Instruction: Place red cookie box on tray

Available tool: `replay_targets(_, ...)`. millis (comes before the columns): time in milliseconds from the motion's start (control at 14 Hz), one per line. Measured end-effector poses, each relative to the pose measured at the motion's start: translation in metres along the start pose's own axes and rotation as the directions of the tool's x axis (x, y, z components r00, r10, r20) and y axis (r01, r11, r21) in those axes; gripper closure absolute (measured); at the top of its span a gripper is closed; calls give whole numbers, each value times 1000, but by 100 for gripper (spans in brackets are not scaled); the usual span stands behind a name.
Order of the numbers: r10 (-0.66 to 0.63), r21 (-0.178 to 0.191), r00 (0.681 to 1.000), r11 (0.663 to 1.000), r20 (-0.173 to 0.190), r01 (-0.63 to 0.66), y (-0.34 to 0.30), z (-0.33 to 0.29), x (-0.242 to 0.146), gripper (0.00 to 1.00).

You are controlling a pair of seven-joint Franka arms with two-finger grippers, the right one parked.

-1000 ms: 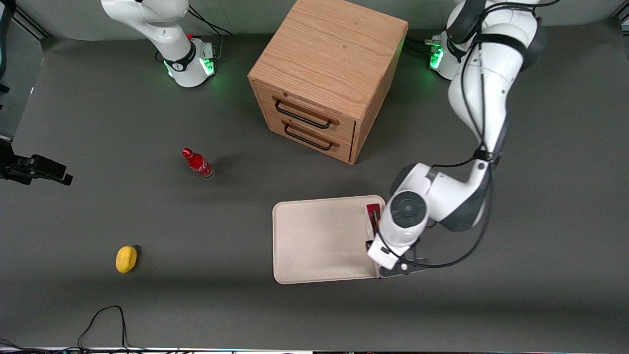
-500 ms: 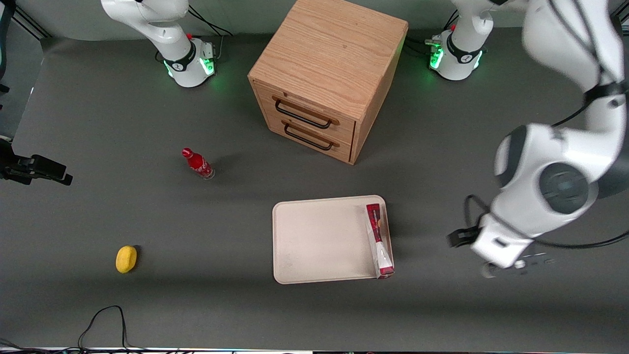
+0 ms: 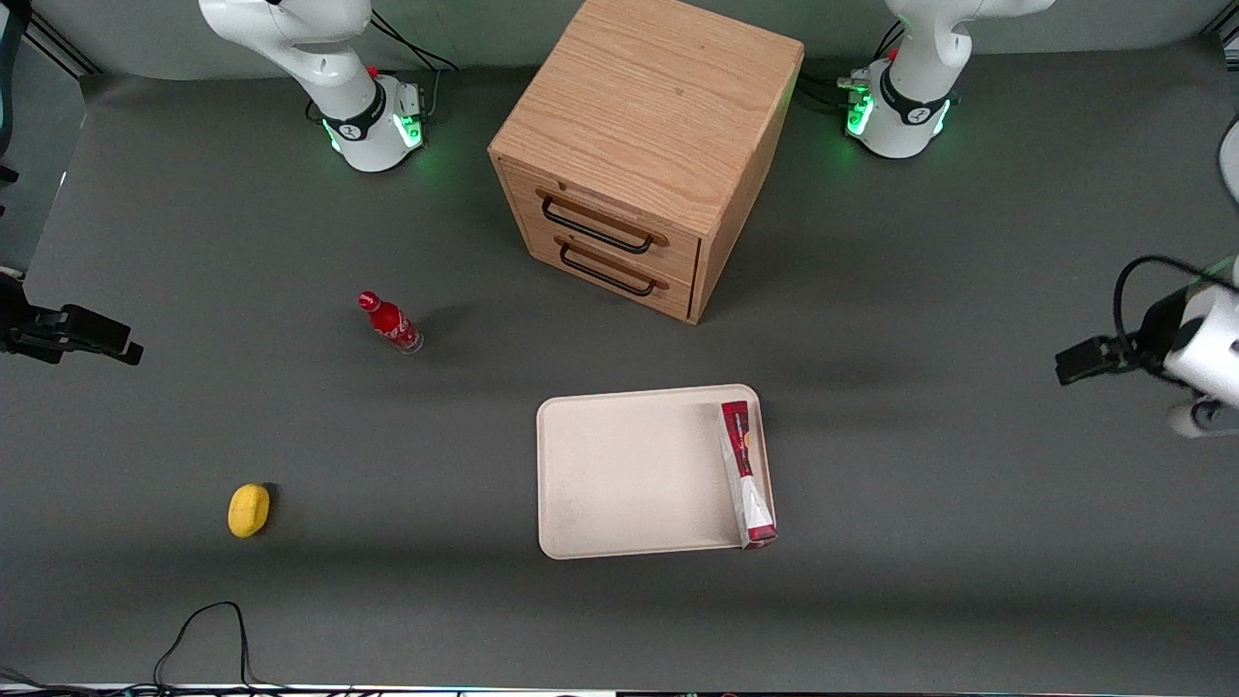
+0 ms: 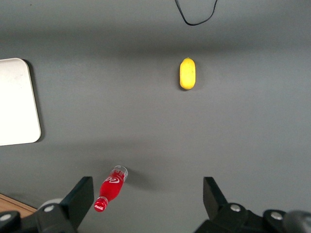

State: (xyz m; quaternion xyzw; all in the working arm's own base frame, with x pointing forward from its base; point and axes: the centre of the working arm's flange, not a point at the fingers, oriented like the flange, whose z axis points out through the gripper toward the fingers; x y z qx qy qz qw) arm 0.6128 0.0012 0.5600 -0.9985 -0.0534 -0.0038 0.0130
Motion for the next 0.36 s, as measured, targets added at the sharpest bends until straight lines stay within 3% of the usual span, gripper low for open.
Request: replay_targets(357,29,-15,1000,999,-10,-30,-18,-12,-49,0)
